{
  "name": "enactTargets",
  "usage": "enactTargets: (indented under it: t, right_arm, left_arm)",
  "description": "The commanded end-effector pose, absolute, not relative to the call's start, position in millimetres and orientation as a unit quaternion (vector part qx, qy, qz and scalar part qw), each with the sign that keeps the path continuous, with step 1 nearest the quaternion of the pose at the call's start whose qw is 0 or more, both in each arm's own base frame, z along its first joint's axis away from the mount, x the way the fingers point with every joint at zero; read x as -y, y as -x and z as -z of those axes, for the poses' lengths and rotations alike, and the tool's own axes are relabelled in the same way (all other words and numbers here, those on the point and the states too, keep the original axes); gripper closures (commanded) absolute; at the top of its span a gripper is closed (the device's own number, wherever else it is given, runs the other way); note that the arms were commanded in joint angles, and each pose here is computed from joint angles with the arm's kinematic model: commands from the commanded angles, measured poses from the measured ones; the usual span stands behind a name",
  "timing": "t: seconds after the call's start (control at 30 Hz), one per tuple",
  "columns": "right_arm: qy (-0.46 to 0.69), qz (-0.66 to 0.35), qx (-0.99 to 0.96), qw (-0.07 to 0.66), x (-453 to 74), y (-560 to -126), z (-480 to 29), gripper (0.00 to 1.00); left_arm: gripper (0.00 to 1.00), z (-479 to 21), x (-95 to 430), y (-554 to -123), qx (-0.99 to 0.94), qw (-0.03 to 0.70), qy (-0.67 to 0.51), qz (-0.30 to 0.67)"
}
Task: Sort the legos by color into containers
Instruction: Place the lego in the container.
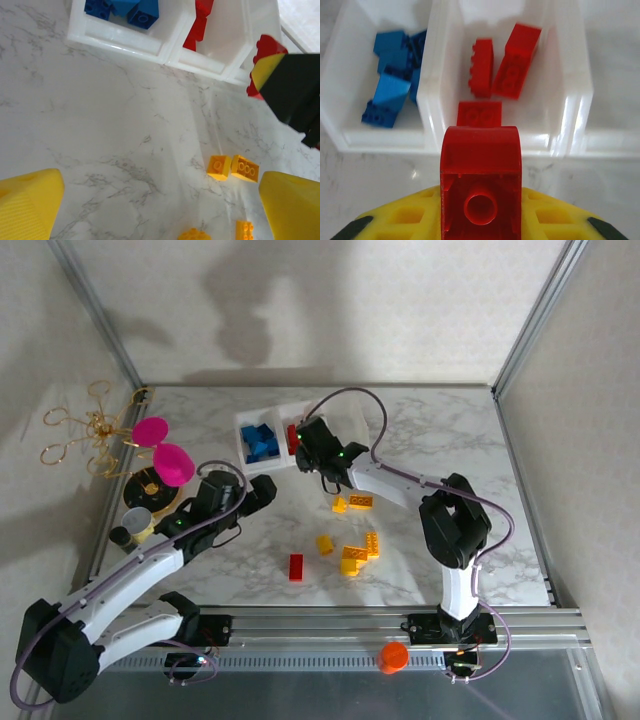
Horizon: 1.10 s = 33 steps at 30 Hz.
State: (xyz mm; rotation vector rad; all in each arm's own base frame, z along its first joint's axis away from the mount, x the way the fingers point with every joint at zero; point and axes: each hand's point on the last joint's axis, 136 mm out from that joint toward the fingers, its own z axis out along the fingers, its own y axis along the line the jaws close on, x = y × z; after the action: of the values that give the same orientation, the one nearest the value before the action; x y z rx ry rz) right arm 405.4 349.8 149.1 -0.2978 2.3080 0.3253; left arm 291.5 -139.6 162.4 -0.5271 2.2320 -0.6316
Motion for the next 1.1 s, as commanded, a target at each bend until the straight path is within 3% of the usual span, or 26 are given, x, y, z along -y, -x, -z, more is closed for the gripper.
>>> enactTargets:
  t: [0.0,0.37,0.63,0.8,1.07]
  right_arm:
    - [0.113,-0.111,-0.897,0.413,-345,-438,-153,0.69]
    - [0.116,-0.087,-0.892,0.428,-354,-497,-132,0.69]
    - [0.134,-0.054,-0.894,0.424,-368,-522,-116,0.61]
    - [0.135,-0.06,-0.887,0.436,-368,-522,-130,0.5]
    - [0.143,-0.118,-0.88,0.437,-364,-492,-174,0.44]
  left_arm:
    - [0.0,-184,144,-307,-0.854,0.406,0.202,0.254]
    - [0.0,-182,149,-328,-0.852,0.411,0.209,0.248]
    - [0.0,-183,149,-331,-0.852,0.413,0.209,0.244]
    - [0.0,-184,150,-331,-0.851,0.413,0.207,0.249]
    - [0.0,-185,148,-325,-0.853,0.41,0.206,0.25]
